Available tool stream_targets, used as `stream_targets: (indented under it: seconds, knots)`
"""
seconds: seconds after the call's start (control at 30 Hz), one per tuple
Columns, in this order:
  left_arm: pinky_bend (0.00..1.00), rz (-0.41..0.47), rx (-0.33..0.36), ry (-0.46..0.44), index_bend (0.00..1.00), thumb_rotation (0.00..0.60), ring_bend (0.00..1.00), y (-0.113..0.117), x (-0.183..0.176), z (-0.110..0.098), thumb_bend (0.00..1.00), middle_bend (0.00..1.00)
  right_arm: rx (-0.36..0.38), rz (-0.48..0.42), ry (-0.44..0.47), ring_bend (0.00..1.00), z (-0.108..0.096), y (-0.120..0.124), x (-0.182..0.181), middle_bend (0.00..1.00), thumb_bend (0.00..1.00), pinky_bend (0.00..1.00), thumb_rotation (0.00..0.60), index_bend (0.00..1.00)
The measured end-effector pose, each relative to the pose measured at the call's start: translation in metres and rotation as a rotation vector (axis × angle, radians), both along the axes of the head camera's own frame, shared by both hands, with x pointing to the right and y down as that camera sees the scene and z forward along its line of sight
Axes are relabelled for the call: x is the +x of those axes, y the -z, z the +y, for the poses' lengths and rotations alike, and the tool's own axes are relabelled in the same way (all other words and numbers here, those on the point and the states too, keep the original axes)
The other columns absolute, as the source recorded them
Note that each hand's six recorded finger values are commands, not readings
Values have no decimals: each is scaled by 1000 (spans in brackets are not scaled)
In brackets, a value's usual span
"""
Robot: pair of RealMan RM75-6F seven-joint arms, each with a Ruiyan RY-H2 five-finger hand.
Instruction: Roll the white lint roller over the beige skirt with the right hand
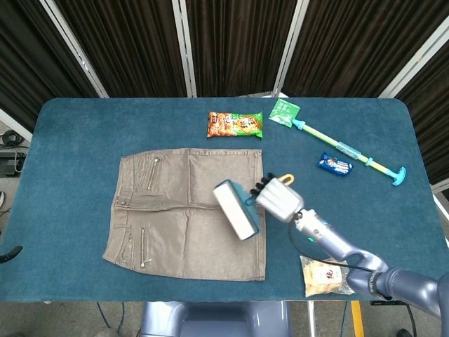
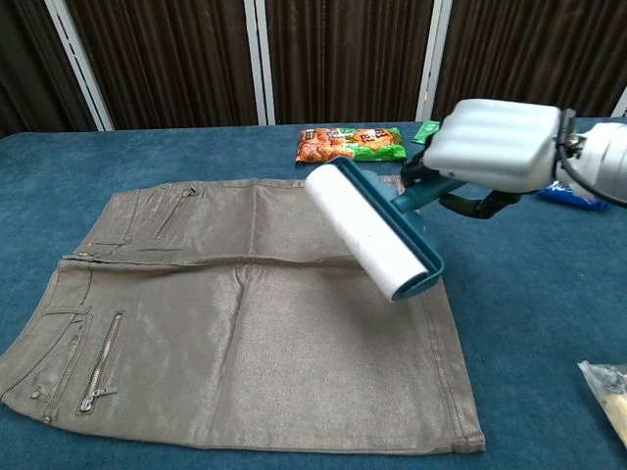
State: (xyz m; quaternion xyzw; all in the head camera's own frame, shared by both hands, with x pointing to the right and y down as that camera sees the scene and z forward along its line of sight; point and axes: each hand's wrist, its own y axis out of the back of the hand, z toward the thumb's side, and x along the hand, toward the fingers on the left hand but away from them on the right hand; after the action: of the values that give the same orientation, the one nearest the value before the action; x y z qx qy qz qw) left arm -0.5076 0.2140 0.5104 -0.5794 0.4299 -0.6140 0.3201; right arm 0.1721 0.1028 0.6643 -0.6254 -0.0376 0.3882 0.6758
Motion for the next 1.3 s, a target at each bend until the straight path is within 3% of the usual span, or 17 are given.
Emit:
stream_targets:
  seconds: [0.23, 0.67, 0.9, 1.3]
  knots:
    - [0, -3, -11, 17, 0, 600, 0, -2, -7, -1, 14, 0, 26, 57, 141, 482, 17, 4, -59, 573, 796, 453, 600, 488]
    - [0, -2, -23, 18, 0, 600, 0, -5, -8, -2, 18, 0, 132, 168, 298, 485, 53, -8, -107, 576, 801, 453, 600, 496]
    - [0, 1, -24, 20, 0, 600, 0, -5, -8, -2, 17, 0, 156, 269, 295, 487, 51, -24, -86, 577, 802, 453, 600, 501]
    - [0, -2, -32, 4, 0, 600, 0, -8, -2, -1, 18, 0, 249, 472, 224, 489, 9, -38, -10, 578, 804, 453, 600, 504]
